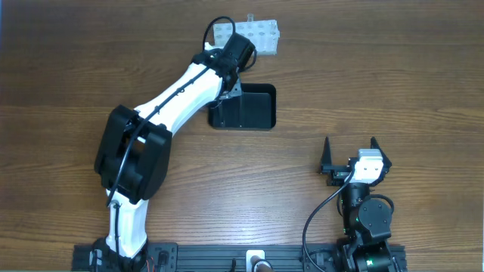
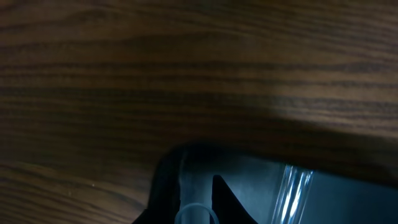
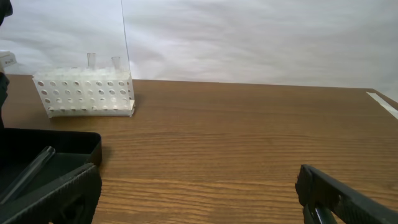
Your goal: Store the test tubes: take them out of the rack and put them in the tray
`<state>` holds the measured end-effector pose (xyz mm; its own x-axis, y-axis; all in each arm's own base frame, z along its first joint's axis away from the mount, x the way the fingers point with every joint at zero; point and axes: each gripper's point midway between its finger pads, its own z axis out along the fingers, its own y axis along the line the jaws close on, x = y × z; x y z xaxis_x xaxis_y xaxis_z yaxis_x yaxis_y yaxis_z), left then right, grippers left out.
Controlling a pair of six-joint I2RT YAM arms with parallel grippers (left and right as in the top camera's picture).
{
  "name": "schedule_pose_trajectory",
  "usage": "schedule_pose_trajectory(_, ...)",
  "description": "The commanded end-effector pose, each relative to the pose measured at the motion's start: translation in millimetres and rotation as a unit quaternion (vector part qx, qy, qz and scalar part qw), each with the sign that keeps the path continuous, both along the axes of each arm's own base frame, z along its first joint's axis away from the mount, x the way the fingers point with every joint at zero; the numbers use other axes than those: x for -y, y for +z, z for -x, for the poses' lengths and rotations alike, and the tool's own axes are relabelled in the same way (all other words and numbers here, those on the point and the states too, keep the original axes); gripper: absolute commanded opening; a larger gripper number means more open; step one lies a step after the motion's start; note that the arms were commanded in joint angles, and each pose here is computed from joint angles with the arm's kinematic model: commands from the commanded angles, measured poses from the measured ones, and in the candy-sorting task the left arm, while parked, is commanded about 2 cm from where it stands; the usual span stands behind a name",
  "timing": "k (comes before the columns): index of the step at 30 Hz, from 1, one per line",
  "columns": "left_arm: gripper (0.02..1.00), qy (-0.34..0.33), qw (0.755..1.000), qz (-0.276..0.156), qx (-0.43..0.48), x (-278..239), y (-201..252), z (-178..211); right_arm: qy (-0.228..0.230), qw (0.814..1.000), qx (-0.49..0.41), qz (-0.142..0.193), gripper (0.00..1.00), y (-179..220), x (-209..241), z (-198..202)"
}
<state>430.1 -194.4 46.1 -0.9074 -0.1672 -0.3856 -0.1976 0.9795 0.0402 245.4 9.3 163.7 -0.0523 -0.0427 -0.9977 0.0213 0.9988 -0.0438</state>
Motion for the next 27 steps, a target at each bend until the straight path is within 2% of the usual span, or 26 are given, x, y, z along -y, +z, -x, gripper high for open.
schedule_pose_trajectory(1, 0.165, 0.009, 1.000, -0.008, -0.005, -7, -8, -1, 0.000, 1.000, 0.000, -0.001, 0.991, -2, -1, 0)
schedule_pose_trajectory(9, 0.435, -0.009, 1.000, -0.008, 0.004, -3, -1, -2, 0.000, 1.000, 0.000, -0.001, 0.991, -2, -1, 0)
schedule_pose_trajectory(10, 0.485, -0.035, 0.999, -0.005, 0.024, 4, 16, -6, 0.000, 1.000, 0.000, -0.001, 0.993, -2, -1, 0)
schedule_pose_trajectory(12, 0.520, -0.068, 0.995, 0.004, 0.076, 14, 56, -14, 0.000, 1.000, 0.000, -0.001, 0.993, -2, -1, 0)
schedule_pose_trajectory(14, 0.709, -0.102, 0.981, 0.013, 0.162, 21, 121, -24, 0.000, 1.000, 0.000, -0.001, 0.993, -2, -1, 0)
schedule_pose_trajectory(16, 0.820, -0.120, 0.968, 0.017, 0.220, 18, 170, -27, 0.000, 1.000, 0.000, -0.001, 0.993, -2, -1, 0)
schedule_pose_trajectory(20, 0.923, -0.123, 0.932, 0.013, 0.341, -19, 272, -28, 0.000, 1.000, 0.000, -0.001, 0.991, -2, -1, 0)
schedule_pose_trajectory(22, 0.954, -0.112, 0.918, 0.005, 0.381, -45, 304, -23, 0.000, 1.000, 0.000, -0.001, 0.991, -2, -1, 0)
schedule_pose_trajectory(24, 0.967, -0.116, 0.902, -0.003, 0.416, -72, 326, -14, 0.000, 1.000, 0.000, -0.001, 0.991, -2, -1, 0)
schedule_pose_trajectory(27, 0.996, -0.116, 0.883, -0.012, 0.456, -113, 335, 11, 0.000, 1.000, 0.000, -0.001, 0.993, -2, -1, 0)
